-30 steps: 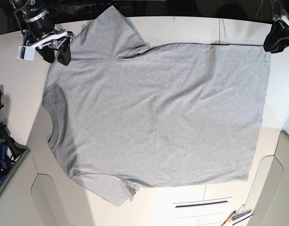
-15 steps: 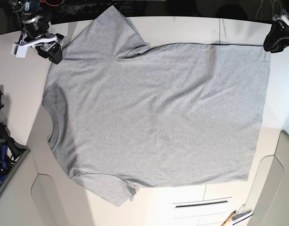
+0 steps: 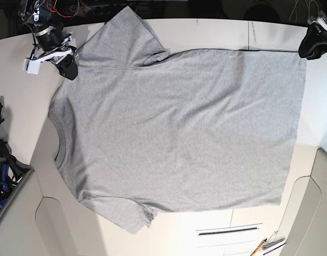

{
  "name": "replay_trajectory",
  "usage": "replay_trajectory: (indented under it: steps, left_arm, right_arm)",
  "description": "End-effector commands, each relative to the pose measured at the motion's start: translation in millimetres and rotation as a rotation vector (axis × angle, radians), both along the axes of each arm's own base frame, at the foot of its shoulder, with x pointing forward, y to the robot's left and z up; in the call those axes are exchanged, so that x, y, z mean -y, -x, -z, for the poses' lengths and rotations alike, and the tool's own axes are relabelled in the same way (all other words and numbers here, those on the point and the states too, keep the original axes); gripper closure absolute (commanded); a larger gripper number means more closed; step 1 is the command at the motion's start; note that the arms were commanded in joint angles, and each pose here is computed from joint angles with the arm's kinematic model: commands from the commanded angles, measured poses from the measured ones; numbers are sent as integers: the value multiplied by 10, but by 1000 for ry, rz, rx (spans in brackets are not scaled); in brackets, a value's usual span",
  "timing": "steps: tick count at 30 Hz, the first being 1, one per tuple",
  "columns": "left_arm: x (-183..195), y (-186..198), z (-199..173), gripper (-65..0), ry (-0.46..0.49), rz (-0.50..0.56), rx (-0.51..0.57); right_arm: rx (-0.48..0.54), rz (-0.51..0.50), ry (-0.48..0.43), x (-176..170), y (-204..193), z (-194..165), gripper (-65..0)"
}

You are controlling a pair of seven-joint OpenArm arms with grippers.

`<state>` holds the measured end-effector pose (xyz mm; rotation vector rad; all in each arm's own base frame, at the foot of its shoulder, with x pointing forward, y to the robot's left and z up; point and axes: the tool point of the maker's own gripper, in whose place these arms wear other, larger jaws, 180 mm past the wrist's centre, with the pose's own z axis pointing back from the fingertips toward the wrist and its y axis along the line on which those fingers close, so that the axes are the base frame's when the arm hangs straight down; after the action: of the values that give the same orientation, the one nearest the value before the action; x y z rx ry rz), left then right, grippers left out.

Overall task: Fold the T-shirt properly
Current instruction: 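Move both grippers down to the shirt's side edge and pinch it, then lift the pinched side edge and pull it across the shirt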

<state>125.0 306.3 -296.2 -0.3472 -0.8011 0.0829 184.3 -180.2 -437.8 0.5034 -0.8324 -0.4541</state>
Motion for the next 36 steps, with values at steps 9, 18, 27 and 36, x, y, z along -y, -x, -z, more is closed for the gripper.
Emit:
replay_trajectory:
  steps: [9,18,27,36]
  left_arm:
    - [-550,49,305,-239,30,-203,-3]
    - [-999,73,714,-243,201,-459,6]
    - [-1011,-33,690,-243,219,-468,38]
    - [-1016,-137,710,-250,184,-448,38]
  right_arm:
    - [-30,-35,20,-19,74,40,0]
    - [-30,-36,20,-20,76,40,0]
    - [-45,-48,16,-41,91,59,0]
    - [-42,-46,12,-42,87,53,0]
